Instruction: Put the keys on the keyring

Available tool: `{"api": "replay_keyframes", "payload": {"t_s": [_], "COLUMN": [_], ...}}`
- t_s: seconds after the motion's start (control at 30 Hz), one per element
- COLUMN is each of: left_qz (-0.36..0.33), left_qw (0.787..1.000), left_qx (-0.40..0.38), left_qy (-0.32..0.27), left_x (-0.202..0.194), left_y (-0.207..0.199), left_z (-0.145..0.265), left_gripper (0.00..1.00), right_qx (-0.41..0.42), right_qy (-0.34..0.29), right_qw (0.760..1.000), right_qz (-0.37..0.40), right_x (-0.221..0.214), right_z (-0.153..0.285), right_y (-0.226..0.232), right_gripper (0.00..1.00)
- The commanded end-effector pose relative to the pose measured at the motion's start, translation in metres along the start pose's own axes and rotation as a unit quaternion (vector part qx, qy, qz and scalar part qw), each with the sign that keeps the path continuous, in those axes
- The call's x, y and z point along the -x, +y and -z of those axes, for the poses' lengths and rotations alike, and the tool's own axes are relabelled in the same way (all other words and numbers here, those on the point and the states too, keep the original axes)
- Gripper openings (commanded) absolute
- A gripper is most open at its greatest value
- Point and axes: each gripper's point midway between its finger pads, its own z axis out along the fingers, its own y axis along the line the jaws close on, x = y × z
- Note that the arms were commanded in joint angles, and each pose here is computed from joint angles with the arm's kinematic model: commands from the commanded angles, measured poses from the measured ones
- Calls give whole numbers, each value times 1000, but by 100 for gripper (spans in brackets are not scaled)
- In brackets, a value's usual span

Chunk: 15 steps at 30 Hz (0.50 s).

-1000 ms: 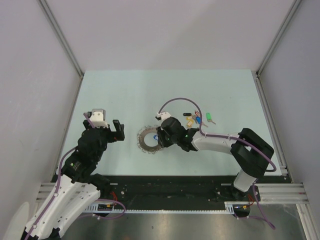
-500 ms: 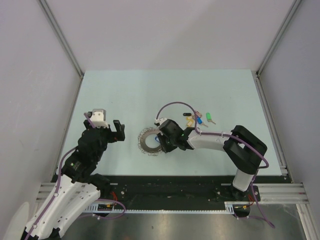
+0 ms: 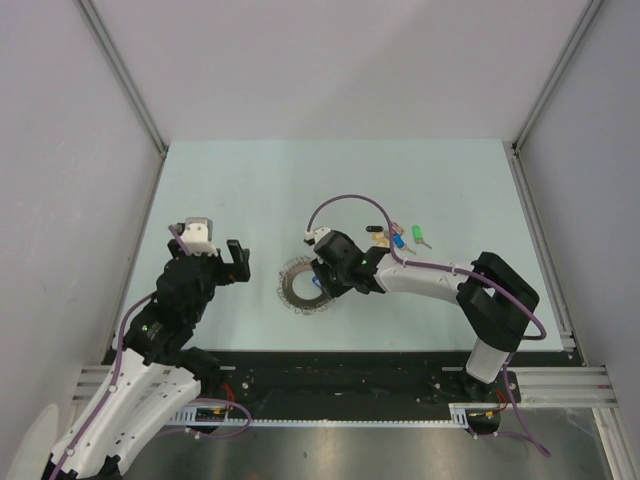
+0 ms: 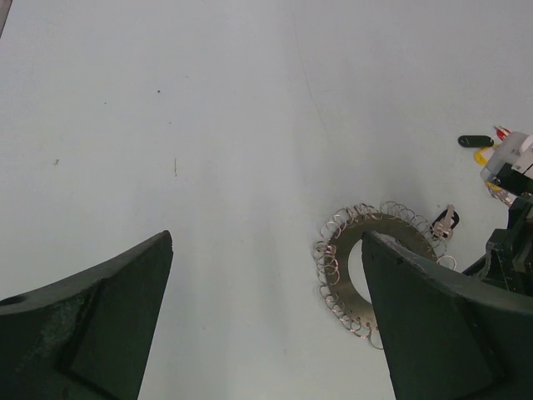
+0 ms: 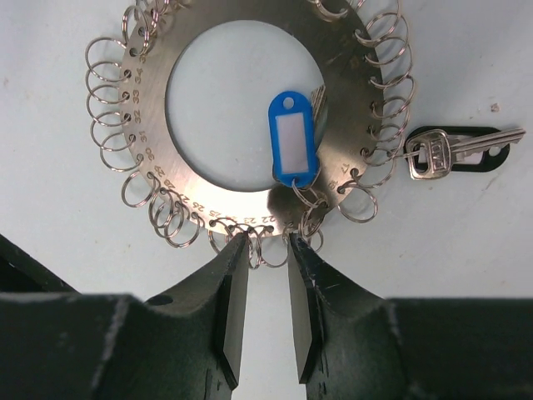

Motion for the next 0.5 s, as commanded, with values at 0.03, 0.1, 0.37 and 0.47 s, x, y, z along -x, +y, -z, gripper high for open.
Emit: {"api": "replay_keyframes", "payload": {"t_s": [0.03, 0.1, 0.37, 0.47], "left_qz": [-9, -9, -9, -8], "left_qw": [1000, 1000, 1000, 1000], "left_qx": [-6, -7, -9, -11], "left_qy": [-4, -4, -4, -5], "left_x": [1, 1, 1, 2], "left_y": [-1, -2, -2, -3], "left_z": [-3, -3, -3, -2], "left_gripper": [100, 100, 100, 100], "right_qx": [-12, -9, 3, 7], "right_qy": [-12, -6, 21, 34], "right_qw": [1000, 1000, 1000, 999], "right_qz": [15, 17, 17, 16], "right_x": [19, 17, 11, 6], "right_z": [10, 7, -3, -8], "right_y": [1, 3, 7, 9], "right_gripper": [29, 28, 26, 25]}}
